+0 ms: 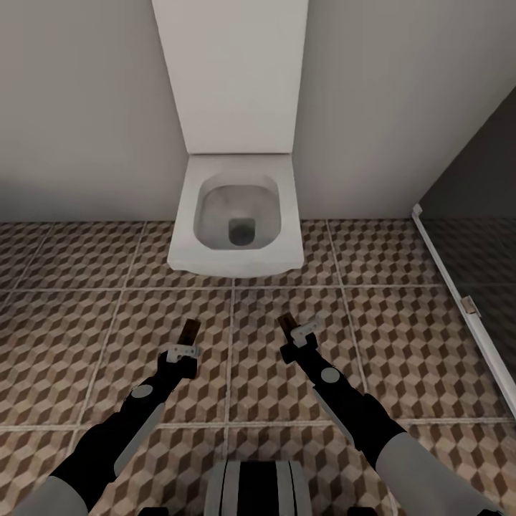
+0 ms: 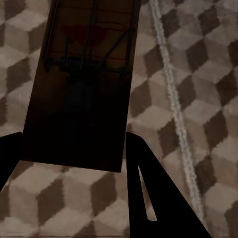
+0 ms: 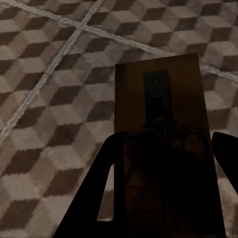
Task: Take the four mousetraps from the cabinet in the bathroom and place them on the bathroom floor. Make sure all four end up on the same floor surface, and ensure that at least two of them are either under or directly next to the same bathroom sink.
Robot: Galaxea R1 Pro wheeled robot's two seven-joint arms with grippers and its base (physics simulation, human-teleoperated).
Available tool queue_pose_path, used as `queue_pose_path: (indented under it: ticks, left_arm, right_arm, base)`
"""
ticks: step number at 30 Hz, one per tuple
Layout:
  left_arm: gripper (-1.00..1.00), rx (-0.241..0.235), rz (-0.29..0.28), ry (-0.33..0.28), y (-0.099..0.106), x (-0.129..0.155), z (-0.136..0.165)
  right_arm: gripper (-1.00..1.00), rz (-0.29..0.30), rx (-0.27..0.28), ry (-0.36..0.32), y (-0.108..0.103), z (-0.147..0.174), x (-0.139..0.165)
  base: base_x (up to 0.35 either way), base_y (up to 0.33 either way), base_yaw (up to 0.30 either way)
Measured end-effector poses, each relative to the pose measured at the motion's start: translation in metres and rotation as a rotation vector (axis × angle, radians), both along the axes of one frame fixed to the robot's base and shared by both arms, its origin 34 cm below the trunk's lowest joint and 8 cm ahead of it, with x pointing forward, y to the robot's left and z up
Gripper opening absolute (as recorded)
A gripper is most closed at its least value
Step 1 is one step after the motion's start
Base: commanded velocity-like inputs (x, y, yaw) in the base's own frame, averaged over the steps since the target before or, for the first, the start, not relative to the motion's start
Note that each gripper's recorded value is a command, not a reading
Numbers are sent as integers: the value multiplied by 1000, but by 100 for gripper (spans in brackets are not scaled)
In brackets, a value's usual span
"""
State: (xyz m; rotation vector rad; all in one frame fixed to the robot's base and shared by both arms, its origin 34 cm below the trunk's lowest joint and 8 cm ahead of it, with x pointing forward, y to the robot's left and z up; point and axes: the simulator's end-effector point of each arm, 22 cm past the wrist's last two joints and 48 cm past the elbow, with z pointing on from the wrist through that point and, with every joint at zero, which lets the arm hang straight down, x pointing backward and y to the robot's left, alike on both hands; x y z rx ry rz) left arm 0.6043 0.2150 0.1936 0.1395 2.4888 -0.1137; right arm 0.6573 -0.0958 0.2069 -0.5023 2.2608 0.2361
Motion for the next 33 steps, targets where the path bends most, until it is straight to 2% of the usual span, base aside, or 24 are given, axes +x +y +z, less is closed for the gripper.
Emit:
queue_pose_path:
  ticks: [18,30,33]
  left_arm:
    - [-100,-1,-1,97,-1,-33,-52]
    - [-100,-3,-1,104,-1,-36,-56]
    - [-100,-10,-3,88,-4,-30,-50]
  right_arm:
    - [-100,-1,-1,100,0,-58,-33]
    - [-100,2,-2,109,-1,-64,-37]
    - [-100,2,9,82,0,-60,-33]
  base:
    - [0,0,0]
    - [0,0,0]
    - [0,0,0]
